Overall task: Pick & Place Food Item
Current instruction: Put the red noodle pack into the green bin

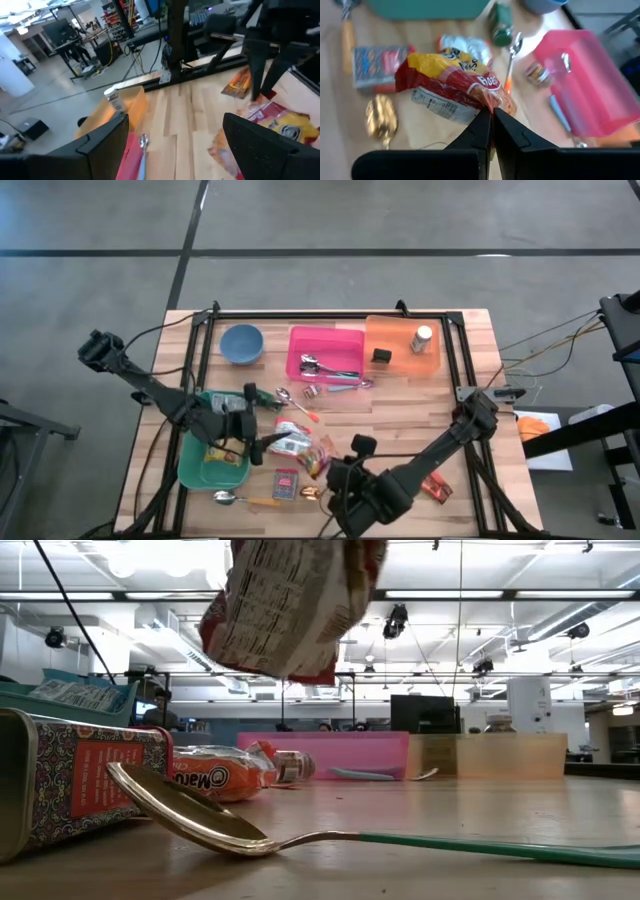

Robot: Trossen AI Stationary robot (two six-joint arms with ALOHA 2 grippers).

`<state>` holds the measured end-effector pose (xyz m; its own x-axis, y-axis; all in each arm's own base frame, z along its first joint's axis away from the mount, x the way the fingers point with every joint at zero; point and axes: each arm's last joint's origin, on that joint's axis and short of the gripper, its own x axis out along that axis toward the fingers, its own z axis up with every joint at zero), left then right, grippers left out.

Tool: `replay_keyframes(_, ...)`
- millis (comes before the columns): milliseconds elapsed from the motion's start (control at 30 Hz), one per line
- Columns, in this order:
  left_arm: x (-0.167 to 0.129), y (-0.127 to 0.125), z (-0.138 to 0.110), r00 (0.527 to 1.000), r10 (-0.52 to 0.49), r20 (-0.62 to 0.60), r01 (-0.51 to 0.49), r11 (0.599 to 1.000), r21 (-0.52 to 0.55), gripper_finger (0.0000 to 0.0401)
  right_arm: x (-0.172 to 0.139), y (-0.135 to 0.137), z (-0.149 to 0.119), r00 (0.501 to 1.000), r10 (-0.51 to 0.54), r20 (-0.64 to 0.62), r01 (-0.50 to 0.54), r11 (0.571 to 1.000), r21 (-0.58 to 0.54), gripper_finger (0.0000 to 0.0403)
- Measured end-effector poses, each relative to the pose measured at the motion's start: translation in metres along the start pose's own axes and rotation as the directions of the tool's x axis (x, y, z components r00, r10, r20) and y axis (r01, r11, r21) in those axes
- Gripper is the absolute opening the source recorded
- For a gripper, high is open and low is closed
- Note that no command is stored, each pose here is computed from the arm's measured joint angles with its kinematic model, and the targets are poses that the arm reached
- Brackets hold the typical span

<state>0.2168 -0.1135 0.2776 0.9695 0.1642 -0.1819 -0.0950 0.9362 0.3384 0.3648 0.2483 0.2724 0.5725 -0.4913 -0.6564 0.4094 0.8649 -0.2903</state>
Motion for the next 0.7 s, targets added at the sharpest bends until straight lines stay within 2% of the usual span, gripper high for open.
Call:
replay_keyframes(300,0.003,-0.005,-0.002,0.998,-0.069,-0.004,0.069,0.997,-0.02,0.0325,0.013,-0.022,0.027,0.996,-0.081,0.047,0.078,0.994,0.073,0.0011)
replay_keyframes(567,0.015,-0.02,-0.015,0.993,-0.103,-0.061,0.106,0.993,0.049,0.0325,0.021,-0.036,0.043,0.988,-0.138,0.074,0.133,0.989,0.071,0.0011)
replay_keyframes(700,0.017,-0.024,-0.013,0.992,-0.115,-0.048,0.117,0.992,0.046,0.0325,0.024,-0.039,0.046,0.987,-0.143,0.072,0.139,0.989,0.057,0.0011)
